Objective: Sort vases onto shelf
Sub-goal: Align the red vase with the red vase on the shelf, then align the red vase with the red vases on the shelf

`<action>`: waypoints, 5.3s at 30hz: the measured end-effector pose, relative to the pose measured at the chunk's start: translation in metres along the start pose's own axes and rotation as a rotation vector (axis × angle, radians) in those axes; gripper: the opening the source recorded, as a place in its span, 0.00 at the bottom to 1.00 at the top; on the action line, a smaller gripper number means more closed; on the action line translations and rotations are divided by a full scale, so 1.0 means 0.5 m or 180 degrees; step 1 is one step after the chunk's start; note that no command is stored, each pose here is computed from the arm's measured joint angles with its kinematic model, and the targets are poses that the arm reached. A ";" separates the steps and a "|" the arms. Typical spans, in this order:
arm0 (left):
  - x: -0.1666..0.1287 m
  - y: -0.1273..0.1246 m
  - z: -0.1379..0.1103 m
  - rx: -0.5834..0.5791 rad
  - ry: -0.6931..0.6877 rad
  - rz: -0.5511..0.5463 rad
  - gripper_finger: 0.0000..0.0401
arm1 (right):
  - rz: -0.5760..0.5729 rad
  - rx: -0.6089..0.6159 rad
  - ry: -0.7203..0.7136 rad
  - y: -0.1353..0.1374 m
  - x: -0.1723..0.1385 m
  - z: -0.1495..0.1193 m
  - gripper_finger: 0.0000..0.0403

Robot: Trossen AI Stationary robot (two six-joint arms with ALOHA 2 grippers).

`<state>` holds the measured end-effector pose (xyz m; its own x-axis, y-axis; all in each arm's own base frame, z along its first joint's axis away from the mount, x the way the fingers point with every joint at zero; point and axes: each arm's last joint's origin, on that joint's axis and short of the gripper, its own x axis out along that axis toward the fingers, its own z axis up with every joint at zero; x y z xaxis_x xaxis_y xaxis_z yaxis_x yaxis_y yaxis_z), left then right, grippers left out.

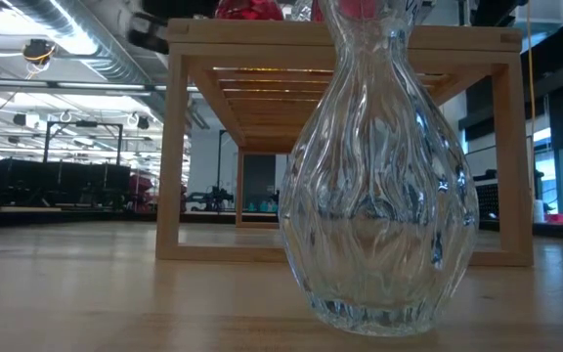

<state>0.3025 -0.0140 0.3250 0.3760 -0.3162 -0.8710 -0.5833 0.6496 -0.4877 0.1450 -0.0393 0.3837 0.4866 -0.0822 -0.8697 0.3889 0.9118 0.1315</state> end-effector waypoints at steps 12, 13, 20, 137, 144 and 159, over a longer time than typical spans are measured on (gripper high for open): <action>-0.080 -0.004 -0.192 -0.0284 0.0693 0.0552 0.00 | 0.0026 -0.0170 -0.0176 0.002 0.000 0.011 0.22; -0.078 -0.009 -0.208 -0.0228 0.0756 0.0599 0.00 | 0.0031 -0.0173 -0.0210 0.002 0.000 0.013 0.22; -0.067 -0.036 -0.284 -0.0040 0.0904 0.0742 0.17 | 0.0047 -0.0260 -0.0357 0.004 -0.001 0.022 0.22; -0.353 -0.149 0.000 0.0728 -0.1462 -0.1133 0.06 | 0.1764 -0.2883 -0.1748 0.275 0.093 0.406 0.45; -0.390 -0.143 -0.018 0.0900 -0.1628 -0.1331 0.27 | 0.1823 -0.2796 -0.1950 0.272 0.050 0.400 0.45; -0.553 -0.046 -0.161 0.0794 -0.3383 -0.0437 0.32 | 0.1402 -0.1952 -0.2128 0.188 -0.167 0.279 0.45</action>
<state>0.1539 0.0030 0.5722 0.9245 0.2823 -0.2562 -0.3722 0.8138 -0.4463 0.2501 -0.0028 0.5351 0.9021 0.2748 -0.3326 -0.3092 0.9495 -0.0542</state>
